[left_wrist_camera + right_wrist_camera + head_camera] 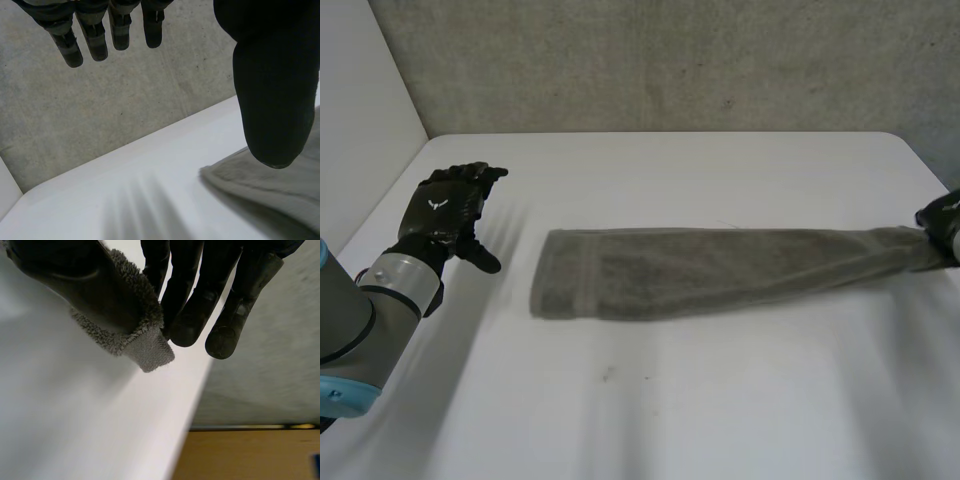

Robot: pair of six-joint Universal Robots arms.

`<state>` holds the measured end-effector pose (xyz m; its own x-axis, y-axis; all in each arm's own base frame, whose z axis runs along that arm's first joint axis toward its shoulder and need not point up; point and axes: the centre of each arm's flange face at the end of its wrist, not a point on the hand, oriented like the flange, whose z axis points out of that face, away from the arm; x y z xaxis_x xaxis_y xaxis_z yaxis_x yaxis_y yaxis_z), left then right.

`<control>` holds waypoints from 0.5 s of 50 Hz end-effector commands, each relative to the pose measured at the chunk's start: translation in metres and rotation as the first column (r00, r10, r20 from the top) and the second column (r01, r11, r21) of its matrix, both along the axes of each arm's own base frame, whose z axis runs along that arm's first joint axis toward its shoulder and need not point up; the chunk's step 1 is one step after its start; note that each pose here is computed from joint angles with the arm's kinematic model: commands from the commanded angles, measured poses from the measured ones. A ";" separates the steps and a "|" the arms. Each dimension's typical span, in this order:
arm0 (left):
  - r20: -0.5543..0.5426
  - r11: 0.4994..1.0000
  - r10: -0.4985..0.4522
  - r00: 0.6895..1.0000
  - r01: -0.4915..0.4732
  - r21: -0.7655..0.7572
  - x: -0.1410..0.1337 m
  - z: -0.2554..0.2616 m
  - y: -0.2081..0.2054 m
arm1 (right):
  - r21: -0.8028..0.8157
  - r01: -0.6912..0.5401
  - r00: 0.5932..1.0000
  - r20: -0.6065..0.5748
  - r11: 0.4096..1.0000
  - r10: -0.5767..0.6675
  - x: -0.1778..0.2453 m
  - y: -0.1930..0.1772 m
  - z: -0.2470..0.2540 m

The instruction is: Fold the towel.

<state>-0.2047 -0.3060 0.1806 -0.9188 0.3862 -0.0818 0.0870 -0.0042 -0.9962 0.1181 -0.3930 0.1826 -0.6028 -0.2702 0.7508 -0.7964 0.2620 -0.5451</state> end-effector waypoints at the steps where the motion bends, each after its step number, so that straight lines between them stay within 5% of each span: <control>1: -0.001 1.000 0.003 1.000 -0.003 -0.006 0.001 0.002 0.001 | -0.188 -0.178 0.983 -0.087 0.966 0.164 0.065 -0.001 0.054; 7: -0.003 1.000 0.004 1.000 -0.004 -0.008 0.001 0.004 0.002 | -0.290 -0.397 0.916 -0.069 0.871 0.395 0.161 0.038 0.076; 9: -0.001 1.000 0.003 1.000 -0.003 -0.006 0.001 0.003 0.003 | -0.329 -0.525 0.843 -0.071 0.785 0.533 0.219 0.069 0.071; 10: -0.001 1.000 0.001 1.000 -0.001 -0.006 0.001 0.003 0.004 | -0.329 -0.525 0.842 -0.071 0.785 0.534 0.219 0.069 0.071; 11: -0.001 1.000 0.001 1.000 -0.001 -0.006 0.001 0.003 0.004 | -0.341 -0.595 0.788 -0.071 0.728 0.611 0.249 0.090 0.063; 12: -0.001 1.000 0.004 1.000 -0.004 -0.009 0.002 0.004 0.003 | -0.341 -0.596 0.788 -0.071 0.727 0.612 0.249 0.090 0.063; 14: -0.001 1.000 0.004 1.000 -0.004 -0.007 0.002 0.003 0.004 | -0.334 -0.712 0.672 -0.068 0.617 0.738 0.295 0.130 0.039; 15: -0.001 1.000 0.004 1.000 -0.004 -0.007 0.002 0.003 0.004 | -0.334 -0.713 0.671 -0.068 0.617 0.738 0.295 0.130 0.039; 17: -0.001 1.000 0.004 1.000 -0.004 -0.007 0.002 0.003 0.004 | -0.303 -0.795 0.567 -0.061 0.526 0.821 0.324 0.162 0.010; 20: -0.001 1.000 0.006 1.000 -0.006 -0.007 0.002 0.003 0.003 | -0.280 -0.827 0.521 -0.055 0.488 0.852 0.334 0.176 -0.005; 22: -0.001 1.000 0.006 1.000 -0.006 -0.007 0.002 0.003 0.003 | -0.242 -0.871 0.448 -0.039 0.427 0.893 0.348 0.198 -0.030; 25: -0.001 1.000 0.006 1.000 -0.006 -0.007 0.002 0.003 0.003 | -0.205 -0.895 0.410 -0.024 0.397 0.912 0.351 0.209 -0.045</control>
<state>-0.2024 -0.3026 0.1841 -0.9210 0.3805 -0.0836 0.0858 -0.0111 -0.9963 0.4540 -0.2142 0.1787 -0.2500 -0.5024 0.8277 -0.5104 -0.6580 -0.5536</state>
